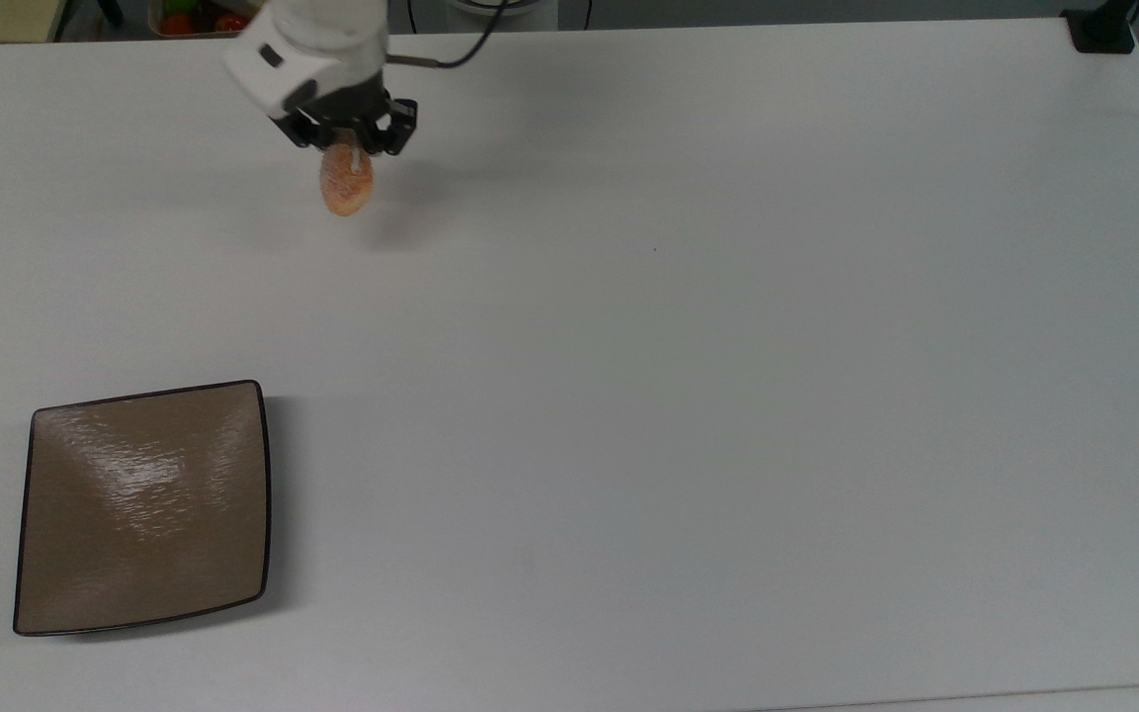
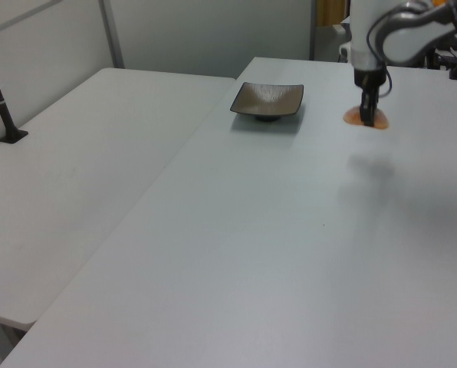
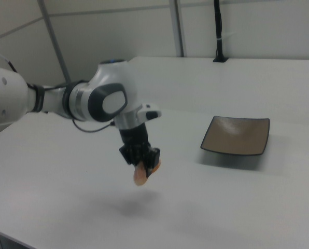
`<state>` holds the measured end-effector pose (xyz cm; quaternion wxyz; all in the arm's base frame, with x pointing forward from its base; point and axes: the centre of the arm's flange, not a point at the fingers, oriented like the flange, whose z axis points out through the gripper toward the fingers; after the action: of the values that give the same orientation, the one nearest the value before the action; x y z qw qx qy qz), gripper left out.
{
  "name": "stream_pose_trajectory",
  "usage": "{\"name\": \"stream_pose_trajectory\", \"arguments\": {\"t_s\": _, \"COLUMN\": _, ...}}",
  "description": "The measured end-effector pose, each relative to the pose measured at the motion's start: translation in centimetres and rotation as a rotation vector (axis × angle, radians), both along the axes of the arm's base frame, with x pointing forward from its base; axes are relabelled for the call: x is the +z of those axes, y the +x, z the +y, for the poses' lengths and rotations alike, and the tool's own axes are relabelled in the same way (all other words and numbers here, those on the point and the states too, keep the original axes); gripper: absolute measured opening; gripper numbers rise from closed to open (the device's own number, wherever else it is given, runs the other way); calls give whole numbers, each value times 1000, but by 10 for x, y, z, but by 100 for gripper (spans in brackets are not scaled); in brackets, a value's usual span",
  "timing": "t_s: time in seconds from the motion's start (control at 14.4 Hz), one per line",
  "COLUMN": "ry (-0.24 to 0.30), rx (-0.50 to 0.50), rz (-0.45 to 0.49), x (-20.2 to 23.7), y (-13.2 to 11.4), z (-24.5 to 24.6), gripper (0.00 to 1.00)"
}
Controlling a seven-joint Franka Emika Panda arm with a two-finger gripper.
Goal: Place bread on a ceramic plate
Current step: 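Lift the bread roll and carry it over the brown square plate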
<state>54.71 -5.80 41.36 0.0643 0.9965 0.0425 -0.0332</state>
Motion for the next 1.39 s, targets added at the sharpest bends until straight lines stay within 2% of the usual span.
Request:
{"name": "stream_pose_trajectory", "arguments": {"t_s": 0.21, "ry": 71, "rx": 6, "rz": -27, "x": 48, "y": 10, "z": -42, "gripper": 21}}
{"name": "stream_pose_trajectory", "arguments": {"t_s": 0.35, "ry": 89, "rx": 17, "rz": -35, "x": 72, "y": 13, "z": -80, "gripper": 22}}
{"name": "stream_pose_trajectory", "arguments": {"t_s": 0.56, "ry": 93, "rx": 76, "rz": -54, "x": 80, "y": 29, "z": -114, "gripper": 22}}
{"name": "stream_pose_trajectory", "arguments": {"t_s": 0.76, "ry": 113, "rx": 151, "rz": -82, "x": 74, "y": 65, "z": -138, "gripper": 22}}
{"name": "stream_pose_trajectory", "arguments": {"t_s": 0.9, "ry": 90, "rx": 186, "rz": -138, "x": 71, "y": 89, "z": -148, "gripper": 22}}
{"name": "stream_pose_trajectory", "arguments": {"t_s": 1.04, "ry": 46, "rx": 198, "rz": -236, "x": 64, "y": 115, "z": -156, "gripper": 22}}
{"name": "stream_pose_trajectory", "arguments": {"t_s": 1.39, "ry": -54, "rx": 229, "rz": -479, "x": 10, "y": 169, "z": -164, "gripper": 22}}
